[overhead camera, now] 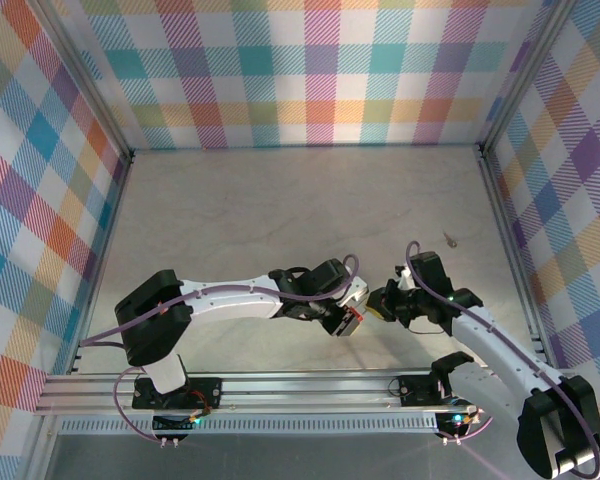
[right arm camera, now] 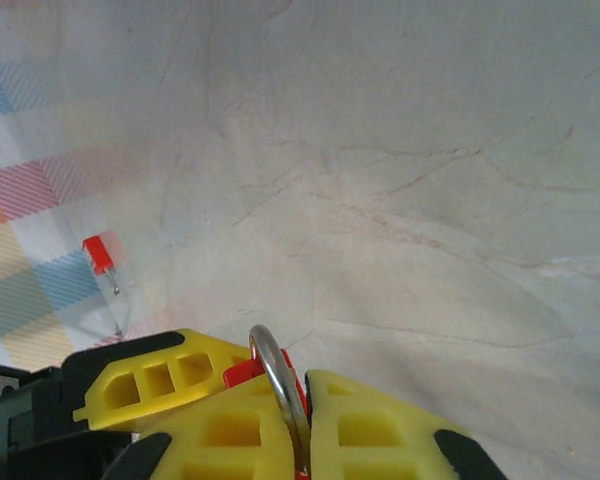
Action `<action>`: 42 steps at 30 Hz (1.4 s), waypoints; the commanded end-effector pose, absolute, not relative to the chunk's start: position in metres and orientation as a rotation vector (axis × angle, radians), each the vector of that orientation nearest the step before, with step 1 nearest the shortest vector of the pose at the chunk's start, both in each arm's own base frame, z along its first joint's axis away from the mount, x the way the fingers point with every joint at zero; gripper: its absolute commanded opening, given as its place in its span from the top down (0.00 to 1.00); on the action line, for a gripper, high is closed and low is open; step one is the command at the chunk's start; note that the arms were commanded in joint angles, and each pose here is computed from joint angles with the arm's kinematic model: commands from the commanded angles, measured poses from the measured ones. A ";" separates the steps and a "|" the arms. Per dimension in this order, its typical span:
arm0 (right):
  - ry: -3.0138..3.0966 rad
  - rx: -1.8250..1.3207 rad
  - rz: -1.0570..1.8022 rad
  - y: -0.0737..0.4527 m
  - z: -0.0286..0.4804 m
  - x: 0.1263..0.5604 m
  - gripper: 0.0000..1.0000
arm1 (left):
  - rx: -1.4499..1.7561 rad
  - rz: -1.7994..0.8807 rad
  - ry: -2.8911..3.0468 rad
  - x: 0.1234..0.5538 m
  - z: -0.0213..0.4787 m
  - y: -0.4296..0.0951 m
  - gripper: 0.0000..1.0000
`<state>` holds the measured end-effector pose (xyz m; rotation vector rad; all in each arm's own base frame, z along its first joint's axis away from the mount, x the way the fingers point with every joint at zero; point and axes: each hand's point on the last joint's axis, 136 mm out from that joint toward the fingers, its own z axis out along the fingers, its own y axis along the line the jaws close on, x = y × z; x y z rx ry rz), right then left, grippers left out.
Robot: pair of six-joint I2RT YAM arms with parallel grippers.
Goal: Unlock with the key
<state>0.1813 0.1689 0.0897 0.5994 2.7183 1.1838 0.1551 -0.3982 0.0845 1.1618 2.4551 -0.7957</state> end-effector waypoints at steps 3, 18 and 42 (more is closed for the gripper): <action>2.637 0.769 1.061 0.145 0.100 0.201 0.99 | 1.139 -0.681 2.465 0.158 0.075 -0.379 0.97; 2.604 0.792 1.190 0.154 0.116 0.209 0.57 | 1.135 -0.564 2.487 0.162 0.061 -0.366 0.99; 2.623 0.555 1.463 0.207 0.149 0.199 0.80 | 1.040 -0.576 2.428 0.183 0.104 -0.360 0.99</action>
